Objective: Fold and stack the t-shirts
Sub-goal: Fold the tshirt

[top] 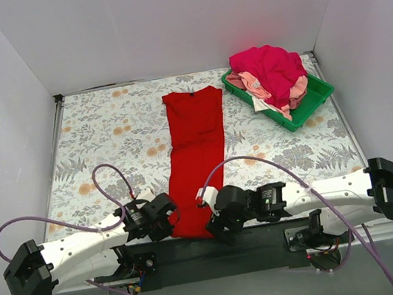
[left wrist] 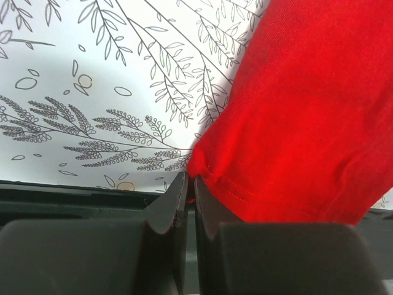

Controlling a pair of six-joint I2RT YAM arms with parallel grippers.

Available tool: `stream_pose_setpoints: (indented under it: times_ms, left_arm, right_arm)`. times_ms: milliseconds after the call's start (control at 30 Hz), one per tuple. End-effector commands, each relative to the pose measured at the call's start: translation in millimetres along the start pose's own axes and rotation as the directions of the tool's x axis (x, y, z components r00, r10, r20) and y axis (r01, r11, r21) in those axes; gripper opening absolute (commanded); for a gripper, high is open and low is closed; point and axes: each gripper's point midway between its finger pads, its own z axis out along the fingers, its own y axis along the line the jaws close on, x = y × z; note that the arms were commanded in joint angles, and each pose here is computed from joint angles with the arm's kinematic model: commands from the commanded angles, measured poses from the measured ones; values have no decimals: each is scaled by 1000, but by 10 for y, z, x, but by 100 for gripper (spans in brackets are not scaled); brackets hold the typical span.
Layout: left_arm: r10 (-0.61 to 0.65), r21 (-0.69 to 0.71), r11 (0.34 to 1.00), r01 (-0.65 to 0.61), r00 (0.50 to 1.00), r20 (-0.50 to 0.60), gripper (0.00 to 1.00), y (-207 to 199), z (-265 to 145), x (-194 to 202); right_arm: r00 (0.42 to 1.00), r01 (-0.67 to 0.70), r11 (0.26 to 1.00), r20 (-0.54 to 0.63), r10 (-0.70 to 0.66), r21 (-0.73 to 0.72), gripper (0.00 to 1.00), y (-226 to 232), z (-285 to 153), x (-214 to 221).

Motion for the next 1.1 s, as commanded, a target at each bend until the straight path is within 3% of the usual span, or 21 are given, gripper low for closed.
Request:
stream_pose_setpoints:
  times_ms: [0, 233, 300, 633, 833, 1000, 1067]
  left_arm:
    - [-209, -49, 977, 207, 977, -40, 0, 65, 29, 102]
    - [-202, -36, 979, 200, 978, -46, 0, 36, 32, 108]
    - [-201, -38, 979, 200, 979, -43, 0, 34, 31, 101]
    - [-211, -37, 977, 209, 976, -46, 0, 37, 49, 111]
    - [-218, -31, 976, 216, 975, -40, 0, 32, 31, 95]
    - [-223, -4, 975, 223, 974, -30, 0, 1, -40, 54]
    - [-216, 5, 976, 216, 976, -27, 0, -22, -93, 32]
  right_arm:
    - [999, 31, 999, 19, -31, -34, 84, 160, 102, -42]
    - [1000, 0, 999, 11, -1, 38, 71, 60, 224, 9]
    - [1000, -5, 998, 20, 4, 59, 61, 20, 249, 5]
    - [998, -51, 996, -20, 53, 74, 59, -7, 370, 167]
    - [996, -78, 991, -45, 83, 108, 36, -64, 400, 263]
    - [990, -130, 980, -29, 135, 149, 2, -114, 250, 256]
    - [989, -145, 979, -20, 149, 143, 1, -96, 164, 233]
